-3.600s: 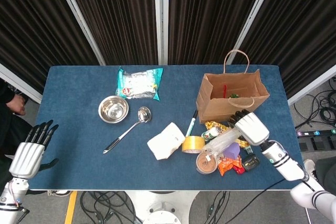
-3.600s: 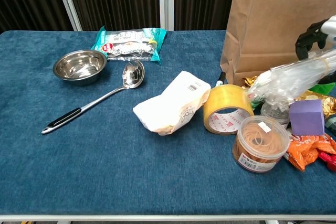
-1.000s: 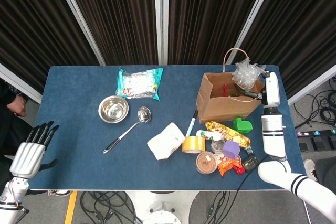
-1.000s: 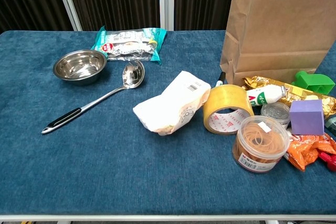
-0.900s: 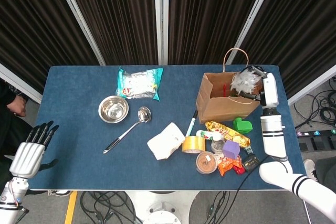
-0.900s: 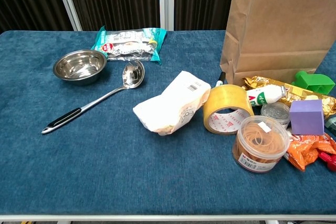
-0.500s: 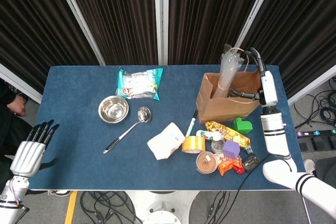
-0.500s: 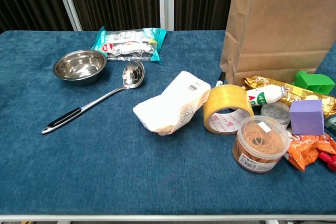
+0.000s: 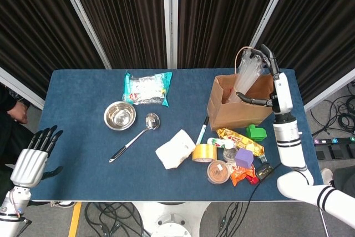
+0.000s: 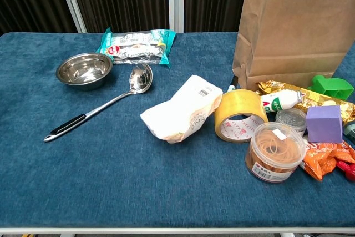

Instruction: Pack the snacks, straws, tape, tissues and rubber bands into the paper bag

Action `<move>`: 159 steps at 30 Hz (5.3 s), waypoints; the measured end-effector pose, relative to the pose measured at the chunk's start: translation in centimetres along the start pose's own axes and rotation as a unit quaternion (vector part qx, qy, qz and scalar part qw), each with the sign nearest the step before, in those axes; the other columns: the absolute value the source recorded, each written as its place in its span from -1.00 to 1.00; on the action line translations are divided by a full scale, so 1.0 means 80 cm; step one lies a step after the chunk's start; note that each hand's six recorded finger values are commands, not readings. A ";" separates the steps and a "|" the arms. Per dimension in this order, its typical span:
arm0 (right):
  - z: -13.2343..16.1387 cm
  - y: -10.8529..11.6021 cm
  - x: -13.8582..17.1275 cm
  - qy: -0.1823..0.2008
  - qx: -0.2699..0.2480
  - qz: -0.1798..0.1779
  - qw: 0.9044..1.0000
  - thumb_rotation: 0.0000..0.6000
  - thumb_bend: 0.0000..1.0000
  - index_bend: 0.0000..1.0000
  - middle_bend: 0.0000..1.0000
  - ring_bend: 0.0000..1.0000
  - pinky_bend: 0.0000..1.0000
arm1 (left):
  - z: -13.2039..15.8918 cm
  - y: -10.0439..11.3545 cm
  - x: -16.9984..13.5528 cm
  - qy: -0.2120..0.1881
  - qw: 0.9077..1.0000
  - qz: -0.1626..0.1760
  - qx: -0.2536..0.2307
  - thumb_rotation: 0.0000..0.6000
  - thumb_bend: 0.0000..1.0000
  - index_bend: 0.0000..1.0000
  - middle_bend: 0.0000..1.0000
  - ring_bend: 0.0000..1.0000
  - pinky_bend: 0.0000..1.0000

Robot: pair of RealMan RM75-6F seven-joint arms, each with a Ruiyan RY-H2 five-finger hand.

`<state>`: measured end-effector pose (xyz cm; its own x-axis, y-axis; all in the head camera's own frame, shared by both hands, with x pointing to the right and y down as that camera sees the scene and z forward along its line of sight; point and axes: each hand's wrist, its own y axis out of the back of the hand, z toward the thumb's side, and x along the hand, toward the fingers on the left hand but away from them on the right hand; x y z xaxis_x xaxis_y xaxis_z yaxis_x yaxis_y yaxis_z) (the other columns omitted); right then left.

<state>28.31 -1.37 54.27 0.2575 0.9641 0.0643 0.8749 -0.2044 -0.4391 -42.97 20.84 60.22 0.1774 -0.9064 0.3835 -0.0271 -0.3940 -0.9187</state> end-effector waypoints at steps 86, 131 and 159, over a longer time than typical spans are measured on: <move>-0.082 -0.223 0.169 -0.235 0.374 0.371 0.817 1.00 -1.00 -0.17 -0.29 -0.42 -0.26 | -0.037 -0.011 -0.023 0.041 0.999 -0.004 -0.025 1.00 -0.69 -0.87 -0.90 -1.00 -0.75; 0.147 -0.099 0.024 -0.073 0.335 0.146 0.928 1.00 -0.61 0.20 0.01 -0.10 0.11 | -0.018 0.000 -0.016 0.021 1.000 0.002 -0.020 1.00 -0.69 -0.87 -0.90 -1.00 -0.75; 0.037 -0.011 -0.028 -0.178 0.452 0.078 0.871 1.00 -0.61 0.20 0.01 -0.10 0.11 | -0.013 -0.006 -0.011 0.017 1.000 -0.010 -0.016 1.00 -0.69 -0.87 -0.90 -1.00 -0.75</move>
<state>25.78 -2.84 51.84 0.0599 0.9608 -0.2706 0.1191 -0.2761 -0.9537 -44.11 21.66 60.47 0.1450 -0.9029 0.4045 -0.0550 -0.4156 -0.9079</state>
